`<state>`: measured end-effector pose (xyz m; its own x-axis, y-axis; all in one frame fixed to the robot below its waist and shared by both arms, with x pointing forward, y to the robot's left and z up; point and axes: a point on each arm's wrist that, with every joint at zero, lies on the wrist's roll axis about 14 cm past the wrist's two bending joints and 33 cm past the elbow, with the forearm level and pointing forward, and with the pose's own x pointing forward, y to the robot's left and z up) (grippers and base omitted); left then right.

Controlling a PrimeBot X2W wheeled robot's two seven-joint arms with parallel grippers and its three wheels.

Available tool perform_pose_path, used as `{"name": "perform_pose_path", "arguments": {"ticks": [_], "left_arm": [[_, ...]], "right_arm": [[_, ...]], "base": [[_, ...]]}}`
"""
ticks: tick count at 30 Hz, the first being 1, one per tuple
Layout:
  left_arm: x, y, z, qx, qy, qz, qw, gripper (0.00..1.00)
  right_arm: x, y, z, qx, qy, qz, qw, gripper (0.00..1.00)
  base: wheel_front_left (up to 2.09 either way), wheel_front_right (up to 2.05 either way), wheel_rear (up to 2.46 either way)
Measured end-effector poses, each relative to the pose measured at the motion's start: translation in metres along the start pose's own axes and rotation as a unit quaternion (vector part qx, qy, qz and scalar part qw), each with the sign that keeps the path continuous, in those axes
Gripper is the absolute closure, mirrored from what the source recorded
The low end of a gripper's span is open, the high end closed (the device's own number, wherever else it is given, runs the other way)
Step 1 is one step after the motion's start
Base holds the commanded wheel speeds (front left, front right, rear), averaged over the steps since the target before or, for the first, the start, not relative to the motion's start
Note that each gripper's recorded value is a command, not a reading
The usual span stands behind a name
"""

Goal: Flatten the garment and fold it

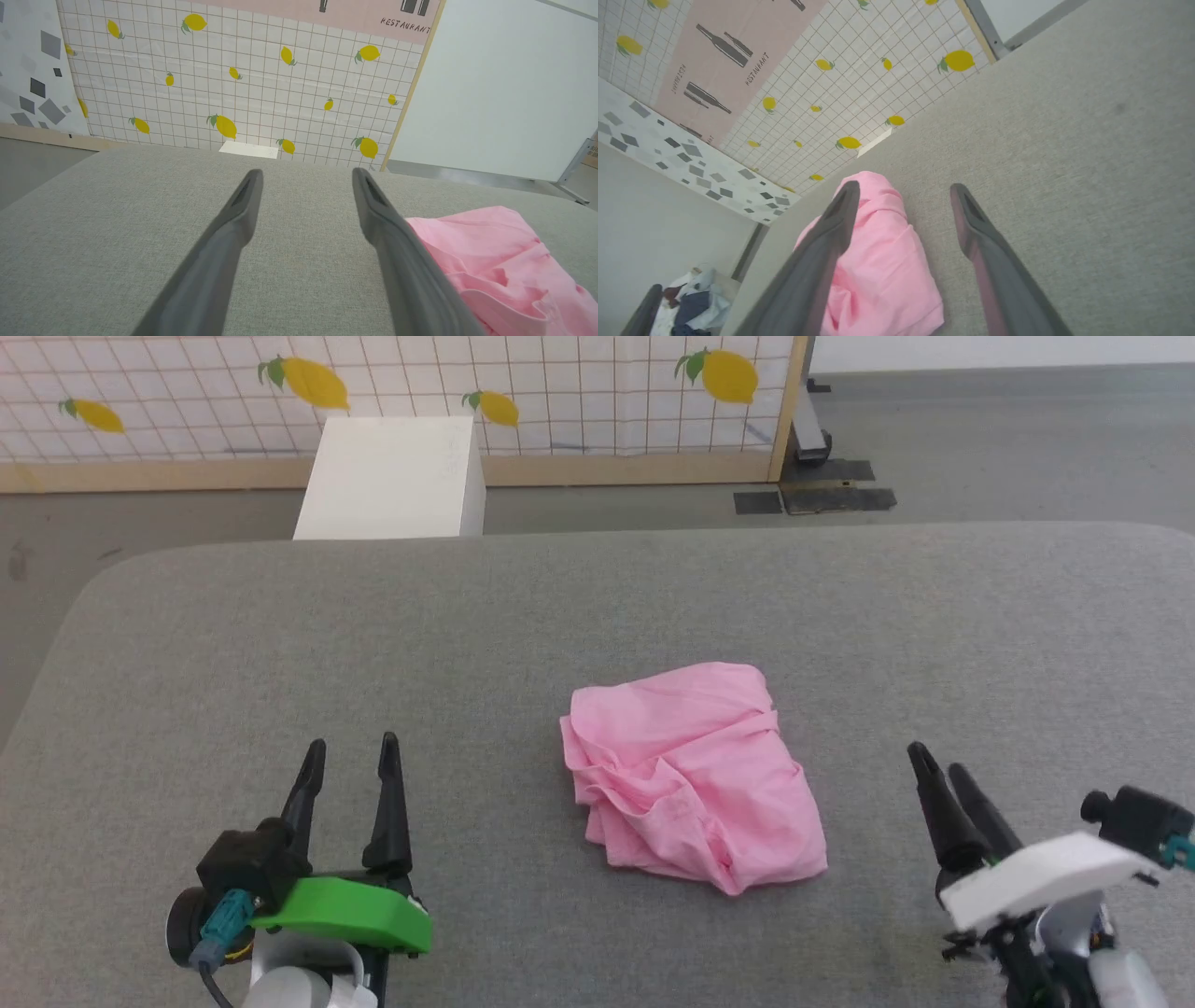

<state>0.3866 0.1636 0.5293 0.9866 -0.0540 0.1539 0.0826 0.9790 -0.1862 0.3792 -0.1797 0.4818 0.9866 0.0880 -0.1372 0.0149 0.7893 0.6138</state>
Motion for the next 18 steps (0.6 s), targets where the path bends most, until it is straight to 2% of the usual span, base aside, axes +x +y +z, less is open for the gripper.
{"name": "perform_pose_path", "arguments": {"ticks": [1,4,8,12,18], "left_arm": [[0.000,0.000,-0.001,0.000,0.001,0.001,1.000,0.00],[0.001,0.003,-0.003,0.002,0.003,0.004,1.000,0.00],[0.005,0.007,-0.003,0.006,0.003,0.009,1.000,0.00],[0.009,0.012,-0.003,0.010,0.002,0.014,1.000,0.00],[0.006,0.024,-0.003,0.016,0.004,0.031,0.999,0.00]], "right_arm": [[0.006,0.000,-0.006,0.049,0.026,0.003,0.998,0.00],[0.019,0.003,-0.024,0.132,0.109,0.012,0.985,0.00],[0.030,0.002,-0.054,0.186,0.227,0.014,0.956,0.00],[0.040,0.012,-0.078,0.203,0.323,0.026,0.924,0.00],[0.053,0.015,-0.102,0.179,0.408,0.016,0.895,0.00]], "base": [[0.00,0.00,0.00],[0.00,0.00,0.00],[0.00,0.00,0.00],[0.00,0.00,0.00],[0.00,0.00,0.00]]}}
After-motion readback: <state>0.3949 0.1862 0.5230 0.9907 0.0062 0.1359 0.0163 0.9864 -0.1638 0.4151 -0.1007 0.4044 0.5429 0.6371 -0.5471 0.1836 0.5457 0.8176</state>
